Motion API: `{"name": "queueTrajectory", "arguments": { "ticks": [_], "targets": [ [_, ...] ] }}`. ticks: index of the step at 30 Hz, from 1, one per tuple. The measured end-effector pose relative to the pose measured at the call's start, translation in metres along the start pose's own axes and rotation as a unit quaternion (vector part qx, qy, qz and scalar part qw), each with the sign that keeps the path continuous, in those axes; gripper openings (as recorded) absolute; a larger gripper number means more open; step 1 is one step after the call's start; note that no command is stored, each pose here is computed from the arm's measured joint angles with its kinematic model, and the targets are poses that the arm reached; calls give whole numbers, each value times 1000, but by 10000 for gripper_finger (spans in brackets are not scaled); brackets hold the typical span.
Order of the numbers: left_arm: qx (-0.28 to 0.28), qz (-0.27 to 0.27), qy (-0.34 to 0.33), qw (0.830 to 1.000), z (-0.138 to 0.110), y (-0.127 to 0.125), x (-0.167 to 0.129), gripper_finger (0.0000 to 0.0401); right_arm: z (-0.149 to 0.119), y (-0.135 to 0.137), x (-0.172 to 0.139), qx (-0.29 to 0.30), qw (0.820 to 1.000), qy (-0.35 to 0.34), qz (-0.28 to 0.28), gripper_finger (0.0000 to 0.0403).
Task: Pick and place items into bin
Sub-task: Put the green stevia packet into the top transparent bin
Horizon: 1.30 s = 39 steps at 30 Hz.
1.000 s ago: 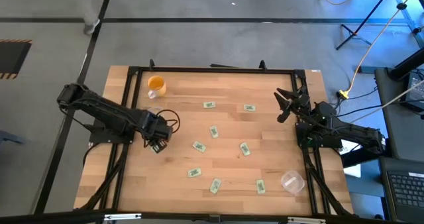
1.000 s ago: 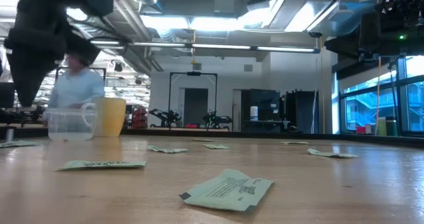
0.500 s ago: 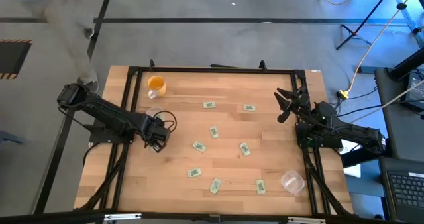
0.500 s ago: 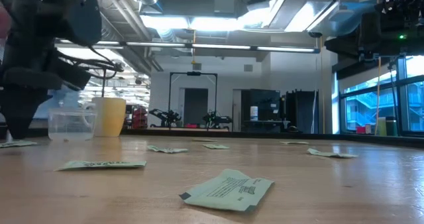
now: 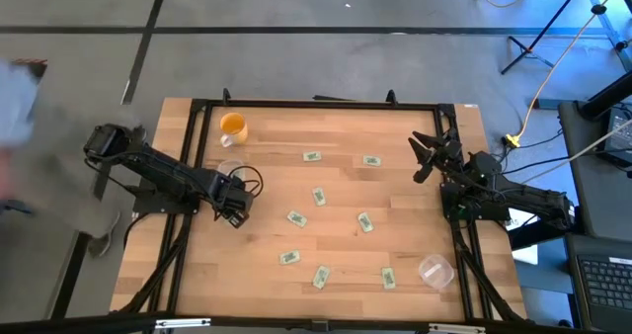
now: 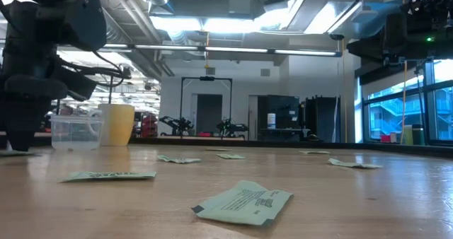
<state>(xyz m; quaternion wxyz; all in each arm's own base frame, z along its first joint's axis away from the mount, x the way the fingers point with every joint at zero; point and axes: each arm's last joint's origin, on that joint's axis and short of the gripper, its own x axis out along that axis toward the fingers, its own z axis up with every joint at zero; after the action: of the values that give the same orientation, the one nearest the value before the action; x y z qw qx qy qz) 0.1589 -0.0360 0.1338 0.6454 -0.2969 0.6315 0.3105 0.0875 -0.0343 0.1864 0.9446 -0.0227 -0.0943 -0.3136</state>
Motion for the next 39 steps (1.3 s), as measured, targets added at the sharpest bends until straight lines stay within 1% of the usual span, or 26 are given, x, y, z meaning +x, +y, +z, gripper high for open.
{"name": "queueTrajectory", "arguments": {
  "ticks": [10, 15, 19, 21, 26, 31, 35, 39],
  "targets": [
    [9, 0, 2, 1000, 0, 0, 1, 7, 0, 0, 0, 0, 1000, 0, 0, 116],
    [25, 0, 1, 1000, 0, 0, 0, 3, 0, 0, 0, 0, 1000, 0, 0, 116],
    [57, -7, -5, 998, 2, -5, -8, 1, 0, 0, 0, 0, 1000, 0, 0, 116],
    [71, -31, -21, 997, 6, -10, -16, 2, 0, 0, 0, 0, 1000, 0, 0, 116],
    [99, -65, -61, 991, 10, -16, -37, 1, 0, 0, 0, -1, 1000, 0, 0, 116],
    [117, -115, -95, 982, 5, -19, -60, 2, 0, 0, 0, -1, 1000, 0, 0, 116],
    [131, -143, -157, 968, 1, -17, -83, 1, 0, 0, 0, -2, 1000, -1, 0, 116],
    [123, -142, -245, 951, 2, -8, -102, 2, 0, 0, 0, -1, 1000, -2, 0, 116]
  ]
}}
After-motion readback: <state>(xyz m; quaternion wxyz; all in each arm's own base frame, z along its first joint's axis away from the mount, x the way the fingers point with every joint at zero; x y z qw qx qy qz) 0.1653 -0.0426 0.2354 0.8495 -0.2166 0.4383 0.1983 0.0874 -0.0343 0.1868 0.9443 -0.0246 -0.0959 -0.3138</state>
